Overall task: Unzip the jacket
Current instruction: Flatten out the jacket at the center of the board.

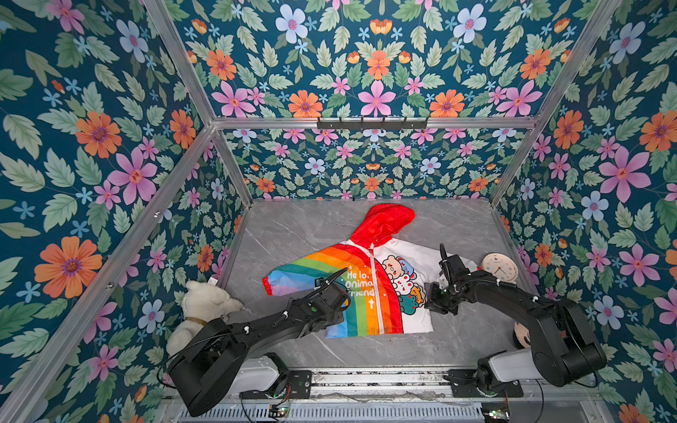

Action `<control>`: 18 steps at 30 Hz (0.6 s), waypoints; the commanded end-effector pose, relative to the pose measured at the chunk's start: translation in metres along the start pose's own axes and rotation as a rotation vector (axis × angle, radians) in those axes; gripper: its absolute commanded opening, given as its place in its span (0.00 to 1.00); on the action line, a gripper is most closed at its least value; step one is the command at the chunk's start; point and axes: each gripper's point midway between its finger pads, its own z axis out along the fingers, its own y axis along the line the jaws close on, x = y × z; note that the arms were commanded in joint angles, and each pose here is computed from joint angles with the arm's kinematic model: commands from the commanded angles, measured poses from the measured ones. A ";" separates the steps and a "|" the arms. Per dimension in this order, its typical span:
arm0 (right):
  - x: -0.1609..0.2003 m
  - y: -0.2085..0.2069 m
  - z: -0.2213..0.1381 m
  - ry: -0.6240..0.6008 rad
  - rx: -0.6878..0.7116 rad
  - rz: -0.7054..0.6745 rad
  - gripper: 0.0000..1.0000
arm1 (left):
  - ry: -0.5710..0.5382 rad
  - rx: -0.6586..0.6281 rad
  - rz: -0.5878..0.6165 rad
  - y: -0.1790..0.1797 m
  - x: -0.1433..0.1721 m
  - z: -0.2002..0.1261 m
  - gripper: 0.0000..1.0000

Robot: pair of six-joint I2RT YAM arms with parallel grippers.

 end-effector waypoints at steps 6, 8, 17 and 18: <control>0.034 -0.039 -0.024 -0.024 0.111 0.142 0.00 | 0.080 -0.021 0.084 -0.011 0.030 -0.002 0.15; 0.043 -0.042 -0.029 -0.033 0.090 0.165 0.00 | 0.082 -0.038 0.089 -0.008 0.037 -0.006 0.17; 0.014 -0.017 -0.054 -0.180 0.016 0.039 0.63 | -0.071 -0.095 0.083 -0.001 -0.006 -0.039 0.80; 0.007 -0.012 -0.051 -0.175 0.010 0.023 0.64 | -0.090 -0.087 0.095 -0.006 -0.016 -0.043 0.82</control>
